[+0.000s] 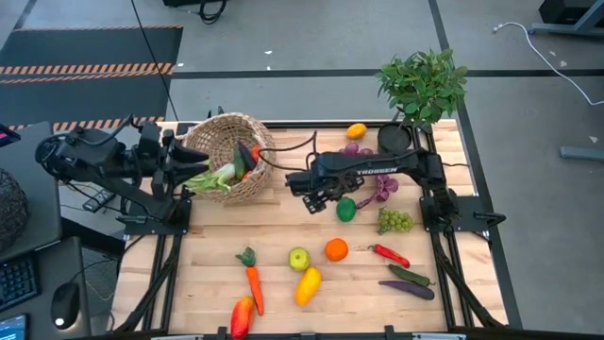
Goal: Build produce basket
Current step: Put the green lime into the brown basket
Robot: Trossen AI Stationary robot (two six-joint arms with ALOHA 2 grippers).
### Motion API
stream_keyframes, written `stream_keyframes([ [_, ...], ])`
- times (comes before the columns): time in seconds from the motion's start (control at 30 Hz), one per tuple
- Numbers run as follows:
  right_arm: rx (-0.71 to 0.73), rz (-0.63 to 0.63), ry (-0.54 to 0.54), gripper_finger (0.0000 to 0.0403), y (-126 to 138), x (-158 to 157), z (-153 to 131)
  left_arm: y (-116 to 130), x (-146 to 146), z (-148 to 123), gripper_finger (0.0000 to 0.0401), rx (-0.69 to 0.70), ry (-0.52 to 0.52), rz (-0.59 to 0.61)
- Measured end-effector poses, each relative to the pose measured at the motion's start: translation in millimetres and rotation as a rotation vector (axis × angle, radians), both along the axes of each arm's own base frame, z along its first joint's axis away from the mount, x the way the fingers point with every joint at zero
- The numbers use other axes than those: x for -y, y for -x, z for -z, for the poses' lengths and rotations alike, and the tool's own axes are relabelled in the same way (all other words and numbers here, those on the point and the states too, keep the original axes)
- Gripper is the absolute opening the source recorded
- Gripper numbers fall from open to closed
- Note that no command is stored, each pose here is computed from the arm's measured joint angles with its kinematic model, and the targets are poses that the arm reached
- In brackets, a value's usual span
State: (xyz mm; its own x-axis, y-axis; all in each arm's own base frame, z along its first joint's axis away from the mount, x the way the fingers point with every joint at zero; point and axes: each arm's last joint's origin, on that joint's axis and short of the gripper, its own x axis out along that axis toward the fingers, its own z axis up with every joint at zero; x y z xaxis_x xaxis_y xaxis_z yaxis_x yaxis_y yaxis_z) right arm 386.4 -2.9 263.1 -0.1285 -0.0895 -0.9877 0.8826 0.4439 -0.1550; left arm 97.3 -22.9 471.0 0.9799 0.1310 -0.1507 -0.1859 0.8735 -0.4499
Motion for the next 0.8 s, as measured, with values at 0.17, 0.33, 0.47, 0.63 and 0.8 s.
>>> stream_keyframes([
  [0.17, -0.066, 0.013, -0.003, 0.0398, 5.2, -3.3, 20.1, -0.1, 1.9, 0.2, 0.0172, -0.004, 0.016, 0.063],
  [0.33, -0.122, 0.045, -0.04, 0.0398, 11.2, -4.0, 38.6, -0.3, 2.9, 0.3, 0.0172, -0.006, 0.026, 0.094],
  [0.47, -0.149, 0.053, -0.072, 0.0399, 15.1, -5.3, 53.0, -0.1, 2.8, 1.0, 0.0172, -0.013, 0.023, 0.095],
  [0.63, -0.171, 0.056, -0.079, 0.0398, 19.6, -5.2, 69.0, 0.3, 2.6, 3.1, 0.0172, -0.035, 0.016, 0.095],
  [0.8, -0.097, 0.019, -0.099, 0.0396, 14.9, -4.1, 81.6, -0.6, 3.0, 4.8, 0.0172, -0.053, 0.01, 0.094],
])
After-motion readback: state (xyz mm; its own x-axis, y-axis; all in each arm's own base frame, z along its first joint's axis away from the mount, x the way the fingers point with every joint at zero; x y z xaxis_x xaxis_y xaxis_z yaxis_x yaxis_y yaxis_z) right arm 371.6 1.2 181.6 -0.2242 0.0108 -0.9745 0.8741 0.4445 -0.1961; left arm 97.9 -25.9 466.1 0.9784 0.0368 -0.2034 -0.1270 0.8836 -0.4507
